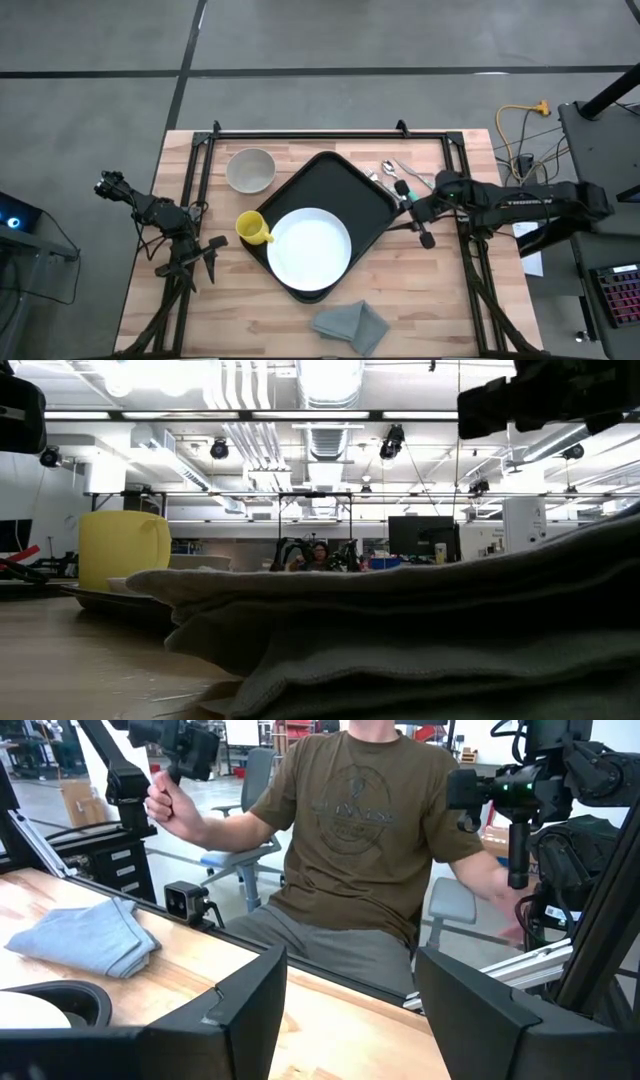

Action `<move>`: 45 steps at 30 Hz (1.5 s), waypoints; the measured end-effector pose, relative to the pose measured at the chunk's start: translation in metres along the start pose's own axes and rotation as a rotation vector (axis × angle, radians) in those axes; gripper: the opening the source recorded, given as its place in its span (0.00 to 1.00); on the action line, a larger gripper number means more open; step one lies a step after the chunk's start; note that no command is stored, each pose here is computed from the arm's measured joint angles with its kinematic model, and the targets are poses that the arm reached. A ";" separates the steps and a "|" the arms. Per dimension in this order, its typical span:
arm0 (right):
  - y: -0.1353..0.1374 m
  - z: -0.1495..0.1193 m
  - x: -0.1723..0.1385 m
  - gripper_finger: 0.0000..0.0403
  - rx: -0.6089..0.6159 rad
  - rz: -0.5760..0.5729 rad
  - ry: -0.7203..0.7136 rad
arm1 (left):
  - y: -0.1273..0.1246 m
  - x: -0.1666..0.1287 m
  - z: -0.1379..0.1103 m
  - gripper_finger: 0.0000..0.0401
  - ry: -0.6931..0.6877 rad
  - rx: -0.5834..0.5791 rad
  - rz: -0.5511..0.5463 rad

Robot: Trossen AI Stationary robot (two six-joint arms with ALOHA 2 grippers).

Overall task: Set up tray
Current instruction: Put the gray bowl on top of the white plate on the black serving tray

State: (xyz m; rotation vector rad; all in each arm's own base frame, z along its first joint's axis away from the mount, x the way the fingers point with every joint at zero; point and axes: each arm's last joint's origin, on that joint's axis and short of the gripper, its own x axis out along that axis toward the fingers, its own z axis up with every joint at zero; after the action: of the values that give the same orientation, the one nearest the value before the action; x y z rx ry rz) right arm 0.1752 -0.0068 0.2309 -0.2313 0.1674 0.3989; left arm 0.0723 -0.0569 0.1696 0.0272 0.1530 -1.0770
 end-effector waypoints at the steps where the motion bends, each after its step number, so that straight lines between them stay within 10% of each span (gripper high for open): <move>1: 0.001 0.000 -0.002 0.17 -0.004 -0.003 -0.010 | 0.000 0.000 0.000 0.52 0.000 0.000 0.000; 15: 0.018 -0.010 -0.032 0.17 -0.035 -0.138 -0.101 | 0.000 0.000 0.000 0.52 -0.003 0.018 0.001; 29: 0.021 -0.017 -0.038 0.17 -0.047 -0.190 -0.089 | -0.001 -0.005 0.033 0.52 -0.302 0.535 0.112; 37: 0.022 -0.018 -0.040 0.17 -0.036 -0.207 -0.084 | 0.018 -0.008 0.039 0.52 -0.351 0.166 0.671; 45: 0.028 -0.023 -0.047 0.17 -0.041 -0.212 -0.102 | 0.020 -0.009 0.050 0.52 -0.480 0.103 0.716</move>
State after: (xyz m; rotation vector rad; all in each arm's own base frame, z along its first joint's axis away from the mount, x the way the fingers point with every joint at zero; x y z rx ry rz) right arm 0.1185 -0.0049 0.2137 -0.2655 0.0332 0.2028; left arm 0.0914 -0.0444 0.2196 -0.0795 -0.3289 -0.3526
